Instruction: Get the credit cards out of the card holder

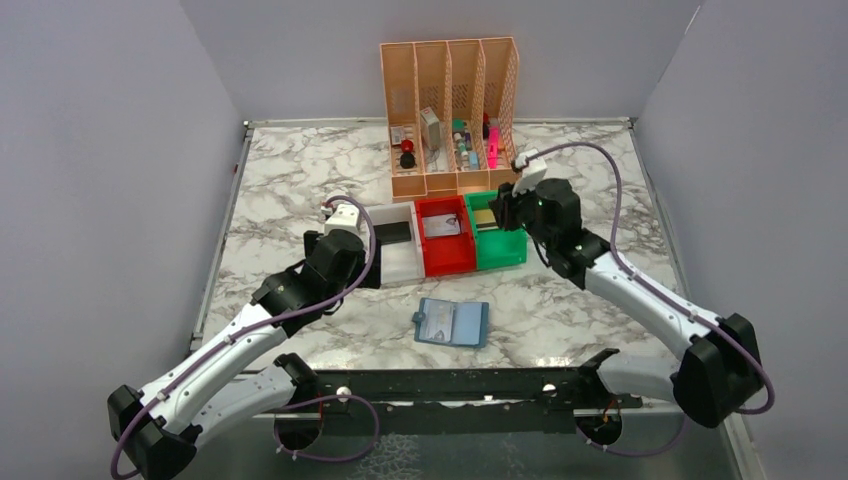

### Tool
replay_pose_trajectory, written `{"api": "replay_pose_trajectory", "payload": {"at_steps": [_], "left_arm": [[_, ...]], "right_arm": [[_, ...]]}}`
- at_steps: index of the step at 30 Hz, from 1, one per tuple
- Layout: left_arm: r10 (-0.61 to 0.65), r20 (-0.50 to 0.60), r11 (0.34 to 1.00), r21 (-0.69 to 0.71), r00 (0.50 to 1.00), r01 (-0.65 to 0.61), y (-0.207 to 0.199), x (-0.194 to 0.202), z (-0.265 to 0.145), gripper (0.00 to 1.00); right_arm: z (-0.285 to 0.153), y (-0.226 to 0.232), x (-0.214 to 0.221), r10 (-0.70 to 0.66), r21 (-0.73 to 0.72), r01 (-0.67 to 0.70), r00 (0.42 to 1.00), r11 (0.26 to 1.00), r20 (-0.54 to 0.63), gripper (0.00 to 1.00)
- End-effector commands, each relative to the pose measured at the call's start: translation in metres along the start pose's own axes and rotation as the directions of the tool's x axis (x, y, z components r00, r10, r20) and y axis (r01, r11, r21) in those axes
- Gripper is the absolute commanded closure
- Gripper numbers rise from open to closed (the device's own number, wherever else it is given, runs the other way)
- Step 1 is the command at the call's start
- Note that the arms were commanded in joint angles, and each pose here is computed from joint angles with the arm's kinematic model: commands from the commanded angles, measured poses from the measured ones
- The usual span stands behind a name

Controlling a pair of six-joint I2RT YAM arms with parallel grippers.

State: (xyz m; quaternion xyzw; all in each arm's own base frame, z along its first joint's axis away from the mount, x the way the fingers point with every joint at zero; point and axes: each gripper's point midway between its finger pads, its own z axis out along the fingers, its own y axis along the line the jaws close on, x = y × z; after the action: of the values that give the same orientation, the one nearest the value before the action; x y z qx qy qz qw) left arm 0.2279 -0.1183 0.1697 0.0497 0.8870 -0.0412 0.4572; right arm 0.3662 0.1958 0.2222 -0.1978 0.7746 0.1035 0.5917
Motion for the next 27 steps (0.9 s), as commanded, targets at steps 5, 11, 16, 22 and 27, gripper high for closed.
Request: {"api": "replay_pose_trajectory", "payload": {"at_steps": [5,11,16,22,27], "left_arm": [[-0.007,0.077,0.928,0.371,0.997,-0.022,-0.054,-0.012,-0.028,0.01],[-0.076,-0.089,0.693,0.711,0.993,0.117,-0.124,0.016,-0.052,0.12],[-0.095,-0.185,0.617,0.761,0.978,0.203,-0.147,0.041,-0.052,0.23],[-0.044,-0.213,0.602,0.774,0.976,0.196,-0.17,0.061,-0.058,0.25],[0.002,-0.229,0.608,0.773,0.973,0.181,-0.19,0.077,-0.062,0.26]], "right_arm": [[-0.086,0.123,0.088,0.518,-0.354,-0.643,0.762,0.679,-0.389,0.7],[-0.101,0.158,0.118,0.481,-0.3,-0.649,0.737,0.699,-0.474,0.72],[-0.105,0.176,0.142,0.507,-0.276,-0.704,0.68,0.655,-0.53,0.73],[-0.105,0.194,0.161,0.495,-0.278,-0.733,0.642,0.621,-0.586,0.74],[-0.099,0.196,0.178,0.497,-0.223,-0.741,0.61,0.633,-0.617,0.74]]}}
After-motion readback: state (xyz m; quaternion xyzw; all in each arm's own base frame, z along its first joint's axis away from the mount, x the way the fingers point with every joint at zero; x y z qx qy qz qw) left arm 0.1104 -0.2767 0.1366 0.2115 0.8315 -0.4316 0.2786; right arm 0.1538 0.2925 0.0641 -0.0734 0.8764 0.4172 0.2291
